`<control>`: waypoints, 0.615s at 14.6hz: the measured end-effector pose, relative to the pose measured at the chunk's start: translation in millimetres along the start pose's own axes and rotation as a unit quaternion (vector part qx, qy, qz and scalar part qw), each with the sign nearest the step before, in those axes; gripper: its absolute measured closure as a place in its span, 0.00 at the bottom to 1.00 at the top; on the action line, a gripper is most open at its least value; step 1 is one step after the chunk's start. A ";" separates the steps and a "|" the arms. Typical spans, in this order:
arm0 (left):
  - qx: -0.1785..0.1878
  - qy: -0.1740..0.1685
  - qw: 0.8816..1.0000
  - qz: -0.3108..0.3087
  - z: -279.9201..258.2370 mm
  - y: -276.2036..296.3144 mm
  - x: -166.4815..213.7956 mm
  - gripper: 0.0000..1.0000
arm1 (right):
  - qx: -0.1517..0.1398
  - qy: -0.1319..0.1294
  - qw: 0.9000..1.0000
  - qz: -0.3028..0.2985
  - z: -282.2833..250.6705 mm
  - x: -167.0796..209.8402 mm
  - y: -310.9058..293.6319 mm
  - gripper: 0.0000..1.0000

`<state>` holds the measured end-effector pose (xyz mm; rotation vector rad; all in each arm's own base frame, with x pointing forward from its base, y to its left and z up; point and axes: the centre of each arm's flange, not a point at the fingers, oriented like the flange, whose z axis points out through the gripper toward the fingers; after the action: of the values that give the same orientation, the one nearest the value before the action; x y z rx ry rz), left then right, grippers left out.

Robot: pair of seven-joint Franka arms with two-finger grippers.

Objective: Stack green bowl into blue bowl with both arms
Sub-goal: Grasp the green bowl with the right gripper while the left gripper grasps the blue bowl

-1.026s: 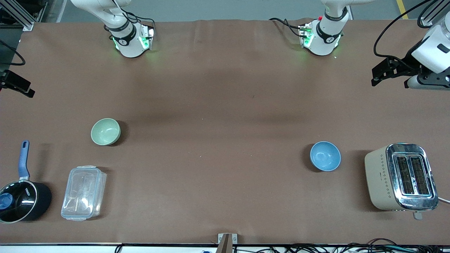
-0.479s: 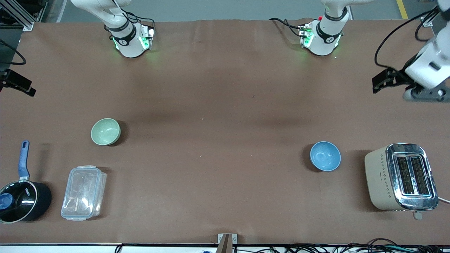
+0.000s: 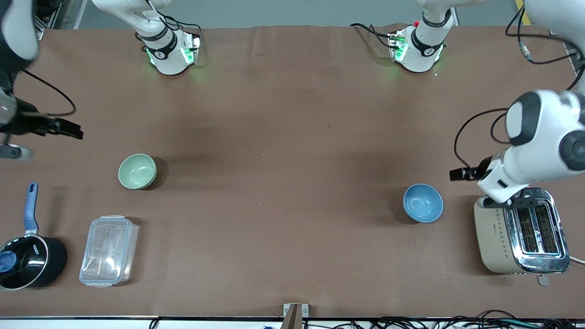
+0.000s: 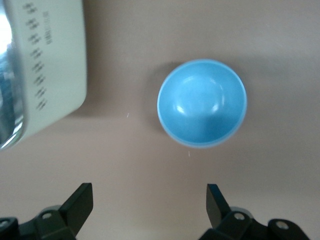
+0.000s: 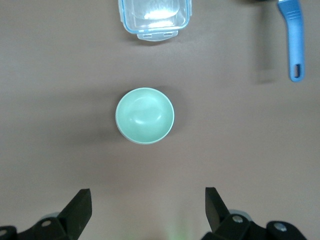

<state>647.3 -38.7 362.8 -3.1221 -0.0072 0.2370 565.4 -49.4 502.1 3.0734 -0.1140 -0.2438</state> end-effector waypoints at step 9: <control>-0.019 -0.003 1.000 -0.009 123.4 2.6 38.8 0.40 | -0.013 0.104 0.994 -0.030 229.3 -1.5 23.2 0.00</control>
<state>667.1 -39.9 235.0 -3.1574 -0.0400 0.2475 525.7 -83.9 277.6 3.0553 -0.0102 0.0714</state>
